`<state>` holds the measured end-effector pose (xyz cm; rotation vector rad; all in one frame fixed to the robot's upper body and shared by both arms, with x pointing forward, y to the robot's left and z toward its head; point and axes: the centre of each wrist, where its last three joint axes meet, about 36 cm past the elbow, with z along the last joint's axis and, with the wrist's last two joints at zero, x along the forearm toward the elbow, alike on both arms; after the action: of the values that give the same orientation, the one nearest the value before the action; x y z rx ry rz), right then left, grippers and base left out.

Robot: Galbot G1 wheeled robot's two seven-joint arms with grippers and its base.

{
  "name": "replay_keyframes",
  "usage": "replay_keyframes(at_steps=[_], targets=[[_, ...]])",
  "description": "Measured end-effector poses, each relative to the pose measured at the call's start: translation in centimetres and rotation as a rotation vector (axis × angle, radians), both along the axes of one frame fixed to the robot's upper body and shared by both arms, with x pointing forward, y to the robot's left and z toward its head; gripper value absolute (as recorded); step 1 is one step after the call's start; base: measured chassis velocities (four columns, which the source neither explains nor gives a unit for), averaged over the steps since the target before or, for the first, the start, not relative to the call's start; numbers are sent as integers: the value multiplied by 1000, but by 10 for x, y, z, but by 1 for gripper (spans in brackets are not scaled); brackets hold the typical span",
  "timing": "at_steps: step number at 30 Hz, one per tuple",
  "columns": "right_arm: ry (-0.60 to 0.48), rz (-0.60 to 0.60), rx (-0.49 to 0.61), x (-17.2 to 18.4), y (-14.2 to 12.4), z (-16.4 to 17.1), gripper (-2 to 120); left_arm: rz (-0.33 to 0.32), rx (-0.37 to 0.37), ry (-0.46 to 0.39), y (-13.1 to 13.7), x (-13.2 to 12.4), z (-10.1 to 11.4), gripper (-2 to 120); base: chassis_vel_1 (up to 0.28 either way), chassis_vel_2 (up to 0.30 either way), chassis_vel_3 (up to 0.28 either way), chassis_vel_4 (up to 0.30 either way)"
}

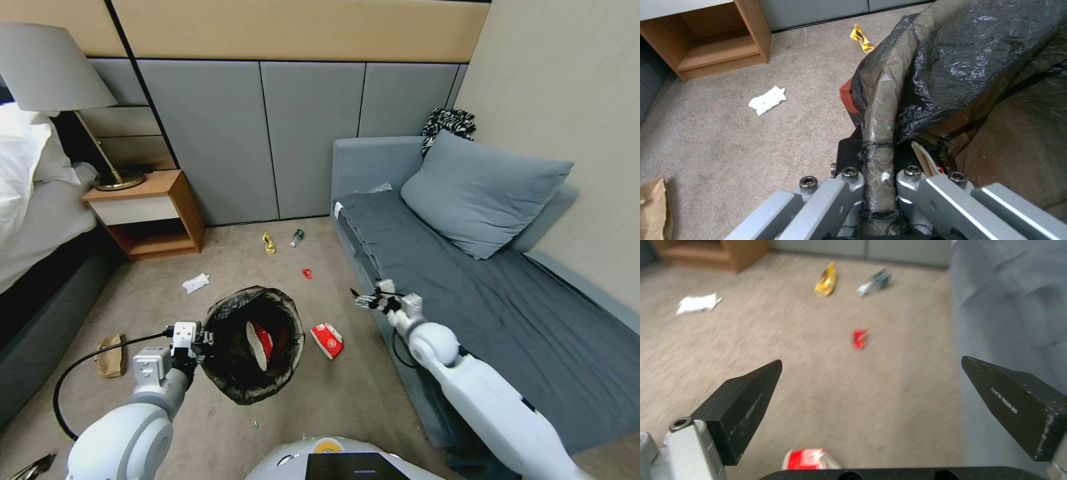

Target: Pick up the trash bin, then pick up the garbage from the floor and place it into the trash bin.

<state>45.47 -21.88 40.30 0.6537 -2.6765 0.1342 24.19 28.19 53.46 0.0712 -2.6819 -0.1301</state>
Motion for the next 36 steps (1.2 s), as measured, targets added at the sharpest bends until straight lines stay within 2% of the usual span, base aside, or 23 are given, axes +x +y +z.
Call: replay_keyframes(at_steps=[8,15,16,24,36], targets=[[51,22,-37,24,12,-22,100,3,-3,-2,0,0,0,1,0,0,0,0],[139,32,-77,48,43,-50,100,6,-7,-4,-1,0,0,1,0,0,0,0],[180,34,-77,55,52,-58,100,6,-6,-3,0,0,0,1,0,0,0,0],[295,40,-60,69,64,-79,100,7,-4,-6,0,1,0,1,0,0,0,0],[406,18,-67,86,83,-121,100,5,-3,-11,-1,2,1,1,0,0,0,0]])
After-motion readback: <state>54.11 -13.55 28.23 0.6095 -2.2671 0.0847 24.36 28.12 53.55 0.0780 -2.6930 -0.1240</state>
